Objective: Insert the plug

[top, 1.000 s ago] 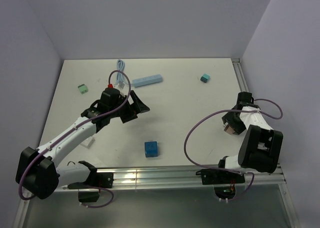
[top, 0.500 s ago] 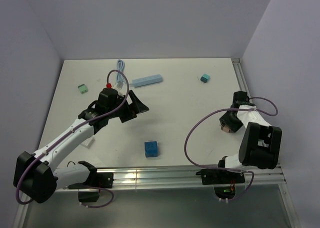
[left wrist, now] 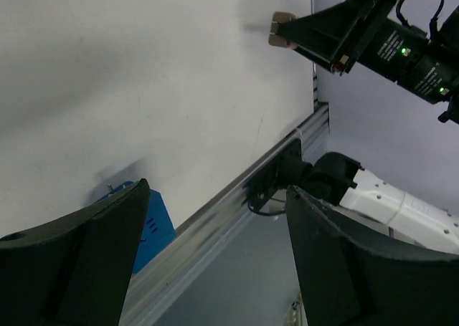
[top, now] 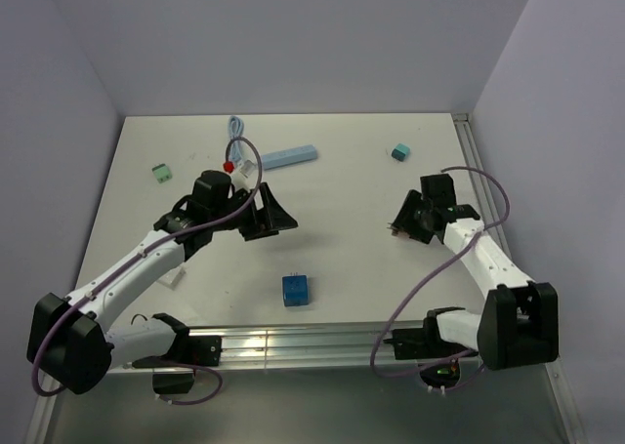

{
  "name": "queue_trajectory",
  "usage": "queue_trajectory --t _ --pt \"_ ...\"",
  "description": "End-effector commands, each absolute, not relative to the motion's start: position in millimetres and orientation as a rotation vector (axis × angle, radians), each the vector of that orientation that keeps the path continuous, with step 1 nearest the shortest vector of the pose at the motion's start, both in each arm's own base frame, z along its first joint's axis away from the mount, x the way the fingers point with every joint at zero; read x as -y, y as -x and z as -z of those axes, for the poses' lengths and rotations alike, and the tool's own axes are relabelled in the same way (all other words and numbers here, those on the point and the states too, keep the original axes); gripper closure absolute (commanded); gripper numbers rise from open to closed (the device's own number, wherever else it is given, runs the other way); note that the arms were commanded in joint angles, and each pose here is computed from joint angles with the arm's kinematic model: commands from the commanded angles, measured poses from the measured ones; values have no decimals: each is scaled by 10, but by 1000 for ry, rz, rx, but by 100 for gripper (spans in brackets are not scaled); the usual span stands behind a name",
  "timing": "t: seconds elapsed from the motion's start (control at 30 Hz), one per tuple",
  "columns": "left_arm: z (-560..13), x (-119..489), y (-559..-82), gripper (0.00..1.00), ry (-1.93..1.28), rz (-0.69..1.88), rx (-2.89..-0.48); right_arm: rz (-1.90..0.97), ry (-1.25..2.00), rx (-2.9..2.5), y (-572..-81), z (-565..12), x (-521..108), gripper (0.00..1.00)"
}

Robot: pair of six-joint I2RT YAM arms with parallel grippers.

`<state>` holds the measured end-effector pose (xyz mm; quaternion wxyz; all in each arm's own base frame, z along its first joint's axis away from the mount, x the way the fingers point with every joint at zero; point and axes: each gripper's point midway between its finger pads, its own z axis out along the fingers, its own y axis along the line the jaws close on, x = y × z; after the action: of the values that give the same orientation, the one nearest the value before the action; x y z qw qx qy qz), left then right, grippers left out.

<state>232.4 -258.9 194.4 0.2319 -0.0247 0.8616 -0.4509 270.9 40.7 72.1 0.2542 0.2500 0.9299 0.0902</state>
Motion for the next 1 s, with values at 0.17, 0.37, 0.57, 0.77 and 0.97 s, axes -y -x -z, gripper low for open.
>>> queue_trajectory --t 0.17,0.37,0.57,0.77,0.97 --pt "-2198 3018 -1975 20 -274 1388 -2275 -741 -328 -2340 -2617 -1601 -1493 80" --pt "-2307 3128 -1774 23 -268 1461 -2198 -960 -305 -2188 -2436 -2144 -1778 78" --pt "-2418 3219 -1700 24 -217 1549 -2106 -1089 -279 -2158 -2293 -2259 -1993 77" --pt "-2457 3316 -1769 24 -155 1447 -2039 -1267 -415 -2077 -2168 -2438 -2203 75" --pt "-2517 3250 -1883 24 -57 1316 -1984 -1293 -545 -2038 -2110 -2475 -2270 75"
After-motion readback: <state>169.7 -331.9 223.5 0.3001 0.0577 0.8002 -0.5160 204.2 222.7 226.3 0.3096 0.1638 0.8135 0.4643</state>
